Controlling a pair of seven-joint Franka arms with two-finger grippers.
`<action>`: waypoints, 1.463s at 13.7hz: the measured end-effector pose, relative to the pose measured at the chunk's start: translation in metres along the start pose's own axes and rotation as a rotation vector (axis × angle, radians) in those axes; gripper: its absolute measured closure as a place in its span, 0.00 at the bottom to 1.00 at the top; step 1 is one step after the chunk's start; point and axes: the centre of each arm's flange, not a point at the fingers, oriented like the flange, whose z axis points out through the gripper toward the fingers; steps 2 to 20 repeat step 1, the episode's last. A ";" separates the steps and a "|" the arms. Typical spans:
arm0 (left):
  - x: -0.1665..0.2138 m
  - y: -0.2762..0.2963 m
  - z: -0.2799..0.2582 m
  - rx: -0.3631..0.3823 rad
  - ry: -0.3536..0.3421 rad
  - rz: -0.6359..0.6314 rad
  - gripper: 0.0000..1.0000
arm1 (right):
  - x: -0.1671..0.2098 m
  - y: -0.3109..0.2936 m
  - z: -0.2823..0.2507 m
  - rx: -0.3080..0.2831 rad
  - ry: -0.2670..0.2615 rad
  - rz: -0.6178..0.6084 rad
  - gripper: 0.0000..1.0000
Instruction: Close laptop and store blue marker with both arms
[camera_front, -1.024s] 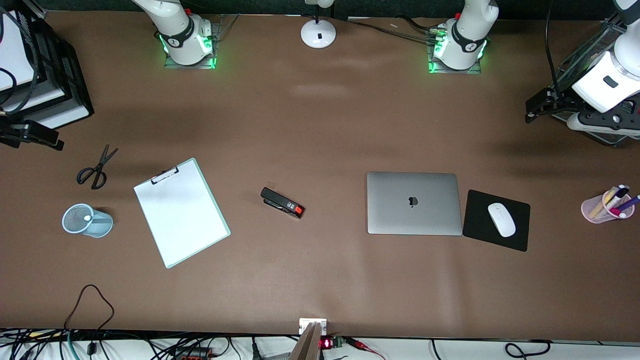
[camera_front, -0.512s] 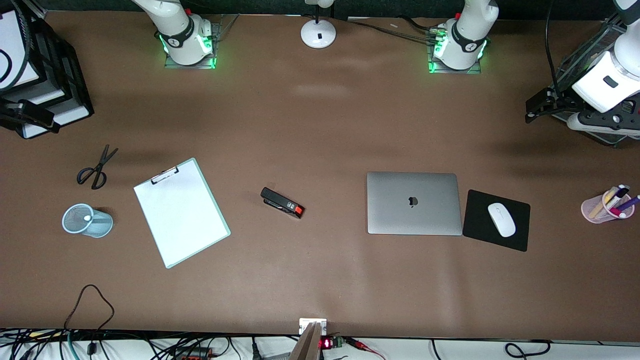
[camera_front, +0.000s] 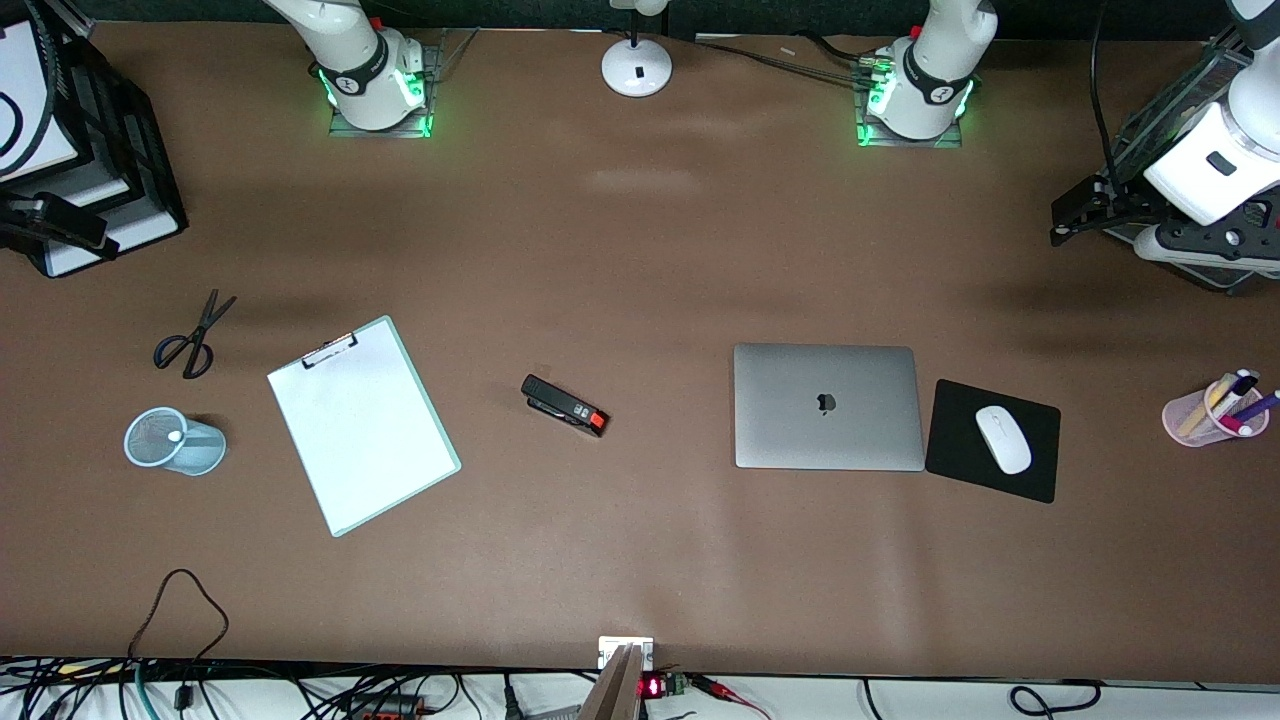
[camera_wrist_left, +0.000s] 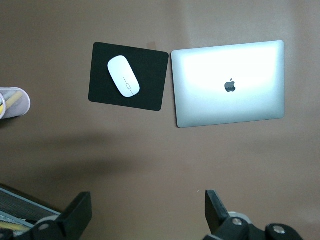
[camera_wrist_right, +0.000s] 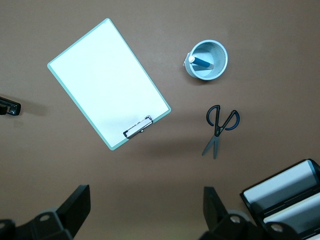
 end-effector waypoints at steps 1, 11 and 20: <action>0.000 0.000 0.000 0.000 0.000 0.000 0.00 | 0.000 0.000 0.000 0.000 0.001 0.001 0.00; 0.000 0.000 0.000 0.000 0.000 0.000 0.00 | 0.000 0.000 0.000 0.000 0.001 0.001 0.00; 0.000 0.000 0.000 0.000 0.000 0.000 0.00 | 0.000 0.000 0.000 0.000 0.001 0.001 0.00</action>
